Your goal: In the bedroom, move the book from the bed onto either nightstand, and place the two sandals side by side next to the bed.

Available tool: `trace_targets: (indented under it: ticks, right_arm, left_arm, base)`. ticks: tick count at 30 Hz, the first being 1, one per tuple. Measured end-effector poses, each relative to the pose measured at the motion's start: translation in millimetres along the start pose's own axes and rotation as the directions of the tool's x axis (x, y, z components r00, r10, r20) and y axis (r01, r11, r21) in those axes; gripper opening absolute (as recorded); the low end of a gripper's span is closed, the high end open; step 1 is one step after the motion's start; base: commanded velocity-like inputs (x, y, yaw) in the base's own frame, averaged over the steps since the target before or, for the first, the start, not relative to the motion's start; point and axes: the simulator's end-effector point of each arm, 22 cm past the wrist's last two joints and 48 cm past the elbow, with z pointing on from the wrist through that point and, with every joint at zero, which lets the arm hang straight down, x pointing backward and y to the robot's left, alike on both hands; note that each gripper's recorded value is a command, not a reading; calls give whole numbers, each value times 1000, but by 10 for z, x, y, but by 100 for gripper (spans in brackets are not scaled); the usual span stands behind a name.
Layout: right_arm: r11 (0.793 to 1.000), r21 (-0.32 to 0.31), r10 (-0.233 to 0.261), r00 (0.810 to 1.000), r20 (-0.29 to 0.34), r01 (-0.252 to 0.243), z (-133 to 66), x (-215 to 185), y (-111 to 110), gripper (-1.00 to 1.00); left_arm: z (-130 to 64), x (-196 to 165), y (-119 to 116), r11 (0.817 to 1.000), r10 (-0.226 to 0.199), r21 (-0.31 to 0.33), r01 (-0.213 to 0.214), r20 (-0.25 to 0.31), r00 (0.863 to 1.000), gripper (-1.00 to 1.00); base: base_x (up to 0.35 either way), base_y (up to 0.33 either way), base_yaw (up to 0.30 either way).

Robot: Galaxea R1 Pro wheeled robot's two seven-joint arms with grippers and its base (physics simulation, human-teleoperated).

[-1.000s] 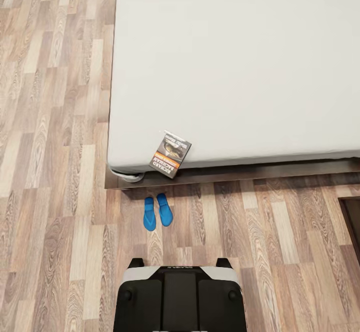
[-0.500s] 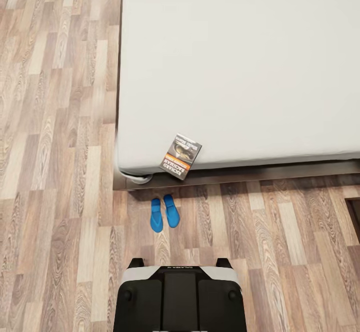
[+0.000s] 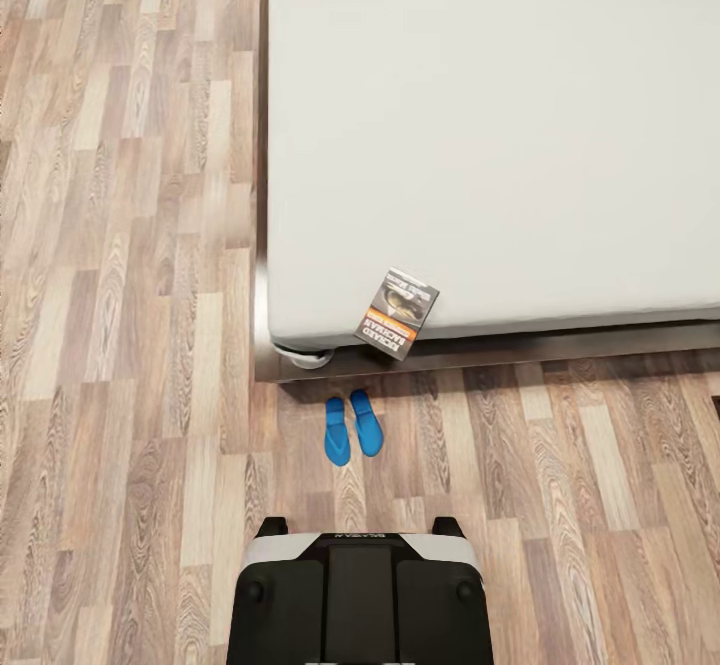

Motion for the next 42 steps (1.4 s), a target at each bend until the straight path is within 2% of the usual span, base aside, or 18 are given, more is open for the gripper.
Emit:
trace_targets:
  ticks: [13,16,19,24,26,28,31,34,38,42]
  right_arm:
    - [999,-32,28,995,95,-25,110,-674,203,100]
    - [997,-70,38,990,132,-29,123,-914,323,100]
    - [989,-145,45,985,169,-20,115,-1160,528,100]
    - [956,-292,81,974,210,-16,45,-1460,862,100]
    - [949,-315,98,972,216,-26,30,-1521,904,100]
    - [935,-351,136,965,226,-49,4,-1636,955,100]
    - [908,-413,188,953,239,-75,-52,-1805,1053,100]
    - [875,-478,225,941,255,-80,-124,-2005,1183,100]
    - [848,-526,252,927,280,-72,-194,-2246,1251,100]
    - [841,-537,260,917,303,-61,-221,-2412,1197,100]
  left_arm:
    - [-1,8,1,1000,2,0,-2,-1,1000,100]
    - [-1,8,0,1000,3,0,-3,-1,1000,100]
    - [-1,10,0,1000,5,0,-5,-1,1000,100]
    - [-1,13,0,1000,6,1,-6,-2,1000,100]
    - [-1,13,0,1000,6,1,-6,-2,1000,100]
    - [-1,13,0,1000,7,1,-7,-2,1000,100]
    - [-1,15,1,1000,7,1,-7,-3,1000,100]
    - [-1,12,-1,1000,7,1,-7,-2,1000,100]
    - [-4,8,-18,1000,7,3,-7,-1,1000,100]
    - [-19,1,-91,1000,6,12,-6,-1,1000,100]
  base:
    - [0,121,0]
    - [0,195,0]
    - [0,110,0]
    - [0,47,0]
    - [0,26,0]
    - [0,34,0]
    - [0,92,0]
    - [0,161,0]
    - [0,105,0]
    - [0,43,0]
